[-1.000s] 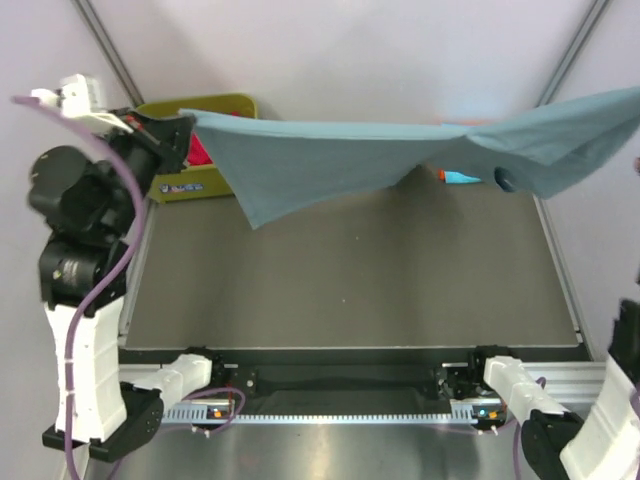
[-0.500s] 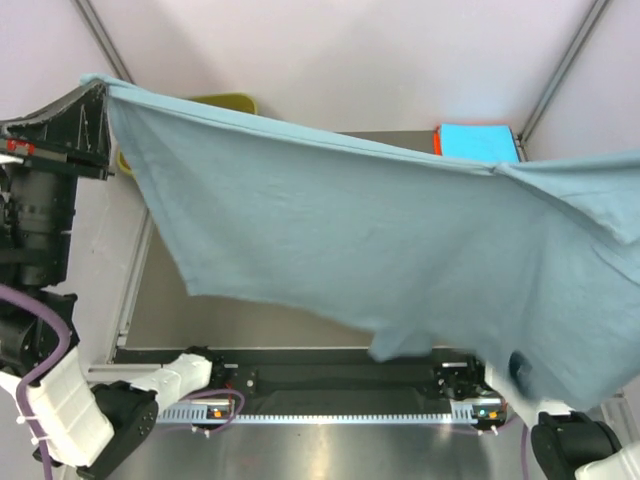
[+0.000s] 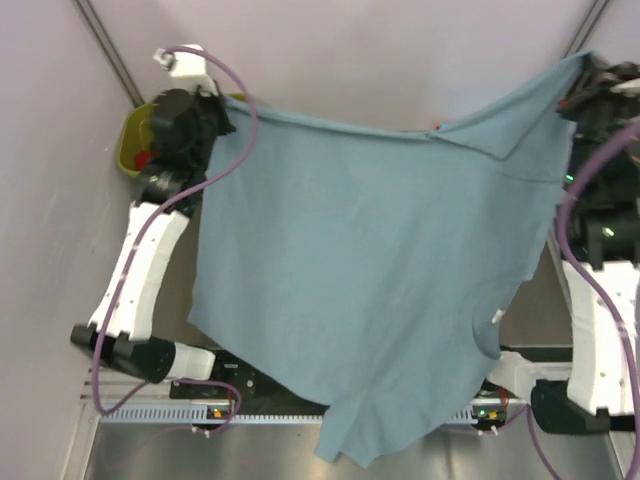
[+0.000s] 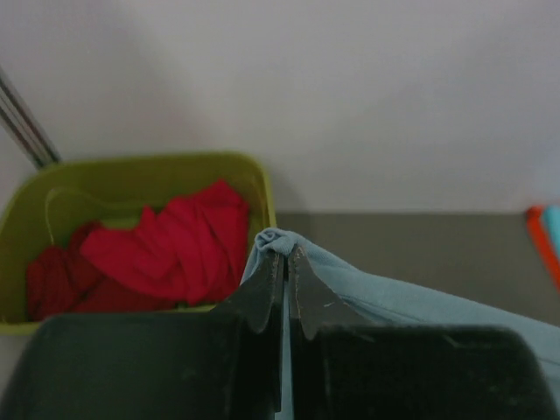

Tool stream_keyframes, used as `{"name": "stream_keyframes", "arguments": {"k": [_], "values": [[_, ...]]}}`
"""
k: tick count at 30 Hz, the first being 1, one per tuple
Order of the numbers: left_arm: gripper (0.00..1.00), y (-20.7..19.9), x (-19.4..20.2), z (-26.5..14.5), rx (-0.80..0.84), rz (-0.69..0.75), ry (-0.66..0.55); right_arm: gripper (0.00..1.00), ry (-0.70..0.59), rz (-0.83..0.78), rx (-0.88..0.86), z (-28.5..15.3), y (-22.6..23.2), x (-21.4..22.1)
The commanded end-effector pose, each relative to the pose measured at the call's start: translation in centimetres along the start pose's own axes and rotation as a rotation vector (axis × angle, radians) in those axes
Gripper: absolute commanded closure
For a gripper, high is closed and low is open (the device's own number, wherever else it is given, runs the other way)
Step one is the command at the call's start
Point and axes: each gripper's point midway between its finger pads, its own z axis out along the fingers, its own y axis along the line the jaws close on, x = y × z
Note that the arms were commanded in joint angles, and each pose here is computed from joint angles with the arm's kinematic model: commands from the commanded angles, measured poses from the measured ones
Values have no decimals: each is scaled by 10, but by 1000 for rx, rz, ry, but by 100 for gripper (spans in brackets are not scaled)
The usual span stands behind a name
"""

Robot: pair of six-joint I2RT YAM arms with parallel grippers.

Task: Fold and stack the t-shirts
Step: Flatten the tshirt out

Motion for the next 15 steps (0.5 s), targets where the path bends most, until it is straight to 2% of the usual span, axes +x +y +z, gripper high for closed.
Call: {"name": "stream_keyframes", "arguments": {"k": [1, 2, 3, 4, 5, 6, 7, 8, 10, 11, 15], "values": [[100, 13, 64, 40, -53, 100, 47, 100, 61, -57, 40, 19, -8, 67], [100, 14, 97, 56, -54, 142, 98, 100, 81, -73, 47, 22, -12, 86], [100, 15, 123, 68, -57, 150, 123, 100, 167, -119, 55, 25, -18, 134], [100, 15, 141, 77, -54, 159, 148, 100, 179, -131, 57, 28, -19, 151], [100, 14, 180, 94, -45, 175, 210, 100, 208, -151, 60, 30, -23, 172], [100, 13, 196, 105, -46, 172, 210, 100, 283, -197, 64, 31, -30, 218], [100, 13, 212, 113, -47, 168, 223, 100, 290, -217, 60, 35, -31, 234], [100, 14, 250, 126, -48, 177, 280, 100, 319, -232, 62, 37, -33, 251], [100, 11, 270, 144, -47, 167, 282, 100, 380, -304, 59, 43, -40, 294], [100, 13, 299, 152, -53, 174, 320, 100, 404, -319, 60, 44, -43, 306], [100, 14, 331, 175, -68, 183, 346, 100, 491, -350, 40, 40, -47, 351]]}}
